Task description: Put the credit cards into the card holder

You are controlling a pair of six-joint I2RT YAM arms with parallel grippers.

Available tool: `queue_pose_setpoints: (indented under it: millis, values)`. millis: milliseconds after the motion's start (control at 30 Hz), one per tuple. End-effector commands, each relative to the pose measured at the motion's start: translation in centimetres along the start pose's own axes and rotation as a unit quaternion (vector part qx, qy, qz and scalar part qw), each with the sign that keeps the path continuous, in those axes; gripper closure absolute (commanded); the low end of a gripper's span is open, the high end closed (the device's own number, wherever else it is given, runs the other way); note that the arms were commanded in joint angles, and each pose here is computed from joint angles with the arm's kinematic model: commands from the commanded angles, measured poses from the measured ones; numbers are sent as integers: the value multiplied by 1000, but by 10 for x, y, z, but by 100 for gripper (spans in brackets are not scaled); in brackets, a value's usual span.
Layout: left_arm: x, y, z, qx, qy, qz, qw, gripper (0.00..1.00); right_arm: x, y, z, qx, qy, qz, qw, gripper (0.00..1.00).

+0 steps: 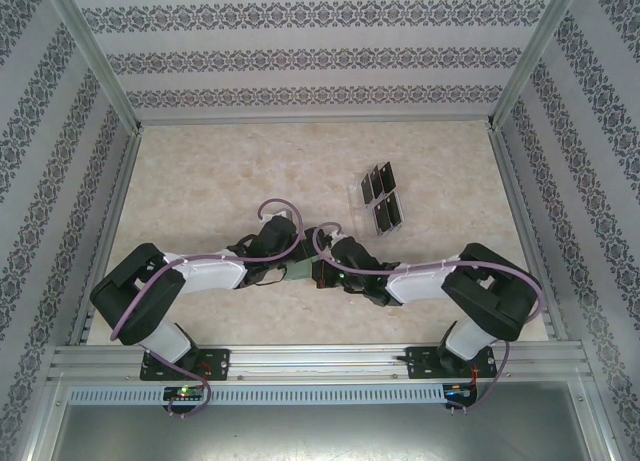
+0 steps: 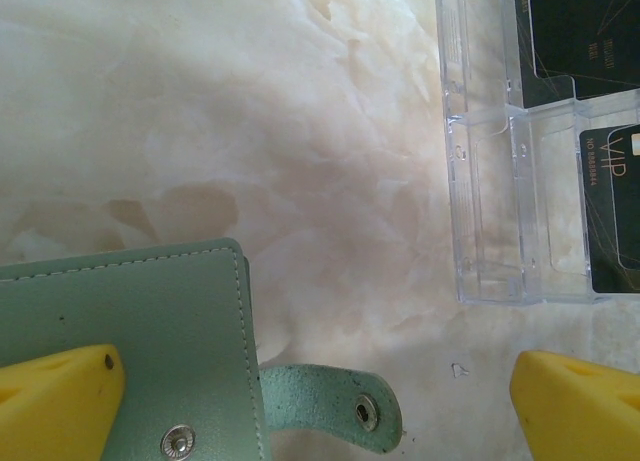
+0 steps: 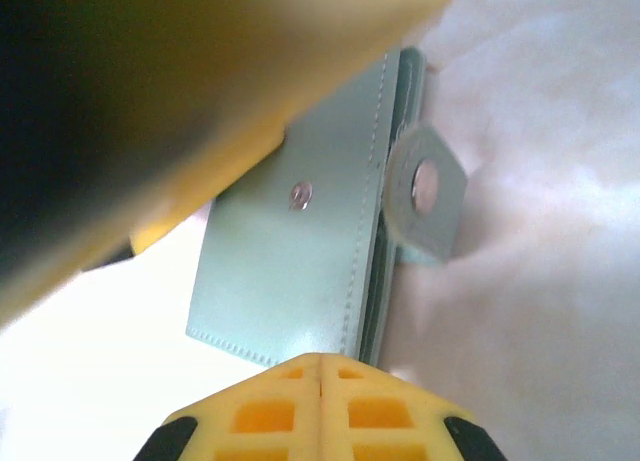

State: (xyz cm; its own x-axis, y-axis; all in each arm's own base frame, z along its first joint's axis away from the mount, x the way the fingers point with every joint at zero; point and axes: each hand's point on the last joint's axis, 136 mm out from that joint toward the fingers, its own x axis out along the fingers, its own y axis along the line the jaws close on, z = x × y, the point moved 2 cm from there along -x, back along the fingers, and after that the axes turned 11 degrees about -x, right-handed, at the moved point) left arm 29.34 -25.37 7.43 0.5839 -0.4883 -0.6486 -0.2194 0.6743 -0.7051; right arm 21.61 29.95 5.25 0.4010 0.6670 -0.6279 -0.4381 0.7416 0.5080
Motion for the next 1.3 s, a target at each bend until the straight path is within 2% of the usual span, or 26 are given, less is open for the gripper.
queue_pose_setpoints:
  millis: [0, 267, 500, 667, 1100, 1267]
  values:
    - [2, 3, -10, -6, 20, -1, 1000, 0, -10, 10, 5, 5, -23, 10, 1000, 100]
    - [5, 5, -13, -12, 24, -1, 1000, 0, 7, 22, 11, 4, -26, 16, 1000, 100]
    - [4, 0, -14, -20, 26, -9, 999, 0, 29, 4, -7, 56, -19, -6, 998, 100]
    - [-1, -5, -9, -24, 18, -11, 1000, 0, 30, -3, -23, 86, -16, -10, 996, 100]
    - [-14, -33, 12, -3, -11, -7, 1000, 0, 27, -9, -42, 105, -11, -25, 994, 100]
    - [-28, -24, 38, -3, -34, 34, 999, 0, 29, -12, -44, 114, -8, -29, 993, 100]
